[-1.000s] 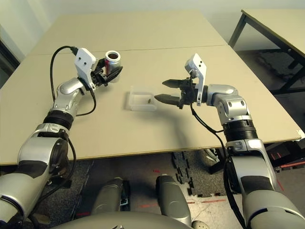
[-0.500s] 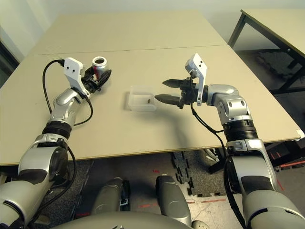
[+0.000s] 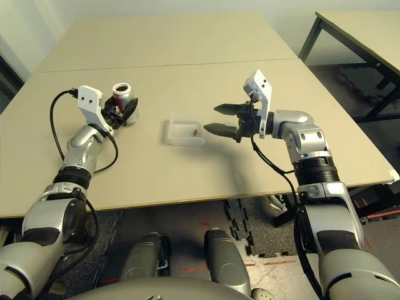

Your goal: Pour the medicine from the bottle into the box.

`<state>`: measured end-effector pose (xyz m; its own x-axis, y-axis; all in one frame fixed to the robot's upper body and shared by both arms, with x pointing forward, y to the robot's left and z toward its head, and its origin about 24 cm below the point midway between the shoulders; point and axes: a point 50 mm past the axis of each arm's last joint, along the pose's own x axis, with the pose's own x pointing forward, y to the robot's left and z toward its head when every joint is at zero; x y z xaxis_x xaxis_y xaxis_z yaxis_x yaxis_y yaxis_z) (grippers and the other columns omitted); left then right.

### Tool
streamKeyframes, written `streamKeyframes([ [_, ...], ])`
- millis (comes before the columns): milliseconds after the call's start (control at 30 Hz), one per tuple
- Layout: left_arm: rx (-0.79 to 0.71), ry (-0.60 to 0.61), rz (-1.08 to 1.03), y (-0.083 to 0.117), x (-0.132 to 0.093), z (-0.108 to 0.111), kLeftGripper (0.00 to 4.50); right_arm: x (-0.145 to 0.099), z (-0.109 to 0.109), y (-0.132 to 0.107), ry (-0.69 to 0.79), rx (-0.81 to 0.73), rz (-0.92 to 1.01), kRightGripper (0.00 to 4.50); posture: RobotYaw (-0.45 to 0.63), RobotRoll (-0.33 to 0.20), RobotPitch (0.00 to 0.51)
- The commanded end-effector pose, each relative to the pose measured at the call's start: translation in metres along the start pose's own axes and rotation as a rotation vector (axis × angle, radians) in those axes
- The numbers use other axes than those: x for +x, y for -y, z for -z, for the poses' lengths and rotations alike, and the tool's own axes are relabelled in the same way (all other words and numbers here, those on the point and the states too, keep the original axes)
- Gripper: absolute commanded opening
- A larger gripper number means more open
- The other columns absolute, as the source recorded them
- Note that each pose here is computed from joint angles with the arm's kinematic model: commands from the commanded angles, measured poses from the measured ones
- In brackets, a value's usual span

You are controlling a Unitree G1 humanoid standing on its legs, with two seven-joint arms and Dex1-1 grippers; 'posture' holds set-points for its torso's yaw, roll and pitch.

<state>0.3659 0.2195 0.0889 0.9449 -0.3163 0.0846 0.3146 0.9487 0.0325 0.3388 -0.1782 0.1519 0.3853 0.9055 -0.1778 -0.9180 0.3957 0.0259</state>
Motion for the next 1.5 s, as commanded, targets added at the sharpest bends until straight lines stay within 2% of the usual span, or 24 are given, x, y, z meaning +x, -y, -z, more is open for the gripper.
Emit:
streamKeyframes([
  [33,-0.019,-0.009,-0.025,-0.003,-0.005,0.005,2.59,-0.002,0.0,0.0,-0.012,-0.007,0.005,4.5,-0.08,0.0,0.087],
  [533,-0.06,-0.026,-0.022,0.001,-0.009,0.016,2.59,-0.001,-0.002,0.0,-0.013,-0.012,0.002,4.5,-0.08,0.0,0.082],
  [667,-0.06,-0.034,-0.019,0.001,-0.011,0.018,4.0,-0.001,-0.002,0.0,-0.013,-0.013,0.0,4.5,-0.07,0.0,0.08],
  [733,-0.057,-0.037,-0.016,0.001,-0.012,0.02,4.48,-0.001,-0.002,0.0,-0.013,-0.014,-0.001,4.5,-0.07,0.0,0.078],
  [1267,-0.066,-0.005,-0.024,-0.001,-0.03,0.02,4.48,0.005,-0.002,0.001,-0.011,-0.013,-0.013,4.5,-0.04,0.0,0.075],
  [1500,-0.056,-0.006,0.007,0.004,-0.041,0.018,4.48,0.008,0.002,0.002,-0.013,-0.006,-0.013,4.5,-0.03,0.0,0.08],
])
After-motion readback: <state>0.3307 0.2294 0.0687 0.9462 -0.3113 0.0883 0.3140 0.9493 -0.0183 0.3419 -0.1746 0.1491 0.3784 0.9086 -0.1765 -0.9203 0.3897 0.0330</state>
